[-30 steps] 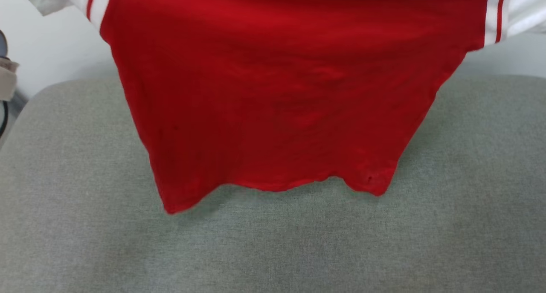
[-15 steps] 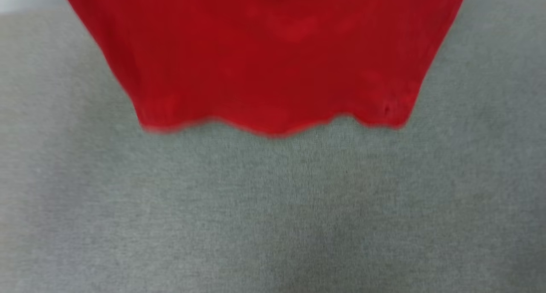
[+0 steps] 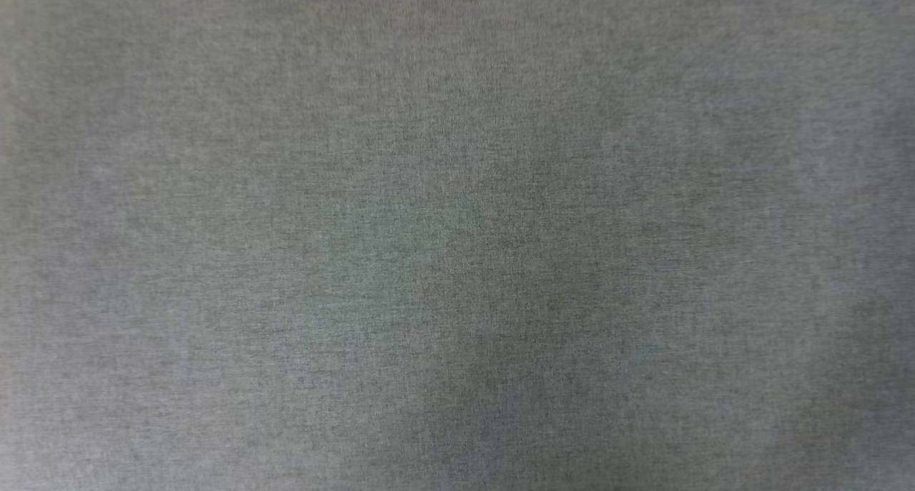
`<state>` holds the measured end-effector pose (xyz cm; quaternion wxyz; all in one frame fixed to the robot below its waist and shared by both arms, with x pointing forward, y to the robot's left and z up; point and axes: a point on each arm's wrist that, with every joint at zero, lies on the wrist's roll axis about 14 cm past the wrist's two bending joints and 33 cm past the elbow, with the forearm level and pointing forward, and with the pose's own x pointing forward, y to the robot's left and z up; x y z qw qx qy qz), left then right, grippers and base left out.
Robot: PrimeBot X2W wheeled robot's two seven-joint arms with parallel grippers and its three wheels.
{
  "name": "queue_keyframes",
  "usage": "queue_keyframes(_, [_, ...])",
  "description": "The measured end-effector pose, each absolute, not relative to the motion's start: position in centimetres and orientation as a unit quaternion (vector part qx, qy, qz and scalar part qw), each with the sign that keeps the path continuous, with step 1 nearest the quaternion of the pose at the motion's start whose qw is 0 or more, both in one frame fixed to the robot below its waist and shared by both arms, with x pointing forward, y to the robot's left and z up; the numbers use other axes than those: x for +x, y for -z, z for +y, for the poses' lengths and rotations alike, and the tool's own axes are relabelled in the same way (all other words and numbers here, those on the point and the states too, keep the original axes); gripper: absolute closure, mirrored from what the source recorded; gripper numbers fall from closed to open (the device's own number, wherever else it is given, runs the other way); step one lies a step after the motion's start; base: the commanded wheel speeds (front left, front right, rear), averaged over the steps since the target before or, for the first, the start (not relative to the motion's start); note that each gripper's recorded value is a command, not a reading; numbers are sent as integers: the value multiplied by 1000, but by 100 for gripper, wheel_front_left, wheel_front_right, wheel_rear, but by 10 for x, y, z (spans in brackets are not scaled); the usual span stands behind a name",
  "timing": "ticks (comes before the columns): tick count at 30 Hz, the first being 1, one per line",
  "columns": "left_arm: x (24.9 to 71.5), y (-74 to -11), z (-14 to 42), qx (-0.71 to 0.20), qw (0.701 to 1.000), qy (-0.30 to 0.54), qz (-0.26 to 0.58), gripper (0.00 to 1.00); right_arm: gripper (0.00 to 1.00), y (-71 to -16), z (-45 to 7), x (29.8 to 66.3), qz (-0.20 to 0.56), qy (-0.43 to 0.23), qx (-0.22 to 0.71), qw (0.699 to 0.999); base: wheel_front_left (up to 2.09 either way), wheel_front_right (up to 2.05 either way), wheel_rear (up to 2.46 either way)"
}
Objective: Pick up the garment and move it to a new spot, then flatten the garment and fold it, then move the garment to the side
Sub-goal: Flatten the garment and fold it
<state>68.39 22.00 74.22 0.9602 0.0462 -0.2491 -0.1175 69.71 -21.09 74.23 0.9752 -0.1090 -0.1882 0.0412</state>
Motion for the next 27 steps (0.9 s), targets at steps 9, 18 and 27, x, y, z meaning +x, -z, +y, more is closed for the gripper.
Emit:
queue_keyframes(9, [703, -656, 214, 25, 976, 127, -173, 100, 100, -644, -198, 719, -104, -63, -98, 988, 0, 0, 0])
queue_keyframes(18, [659, -564, 196, 12, 986, 155, -67, 100, 100, -567, -193, 684, -22, -84, -79, 993, 0, 0, 0])
queue_keyframes(27, [561, -506, 188, -6, 986, 165, 27, 100, 100, -517, -212, 603, 61, -81, -25, 994, 0, 0, 0])
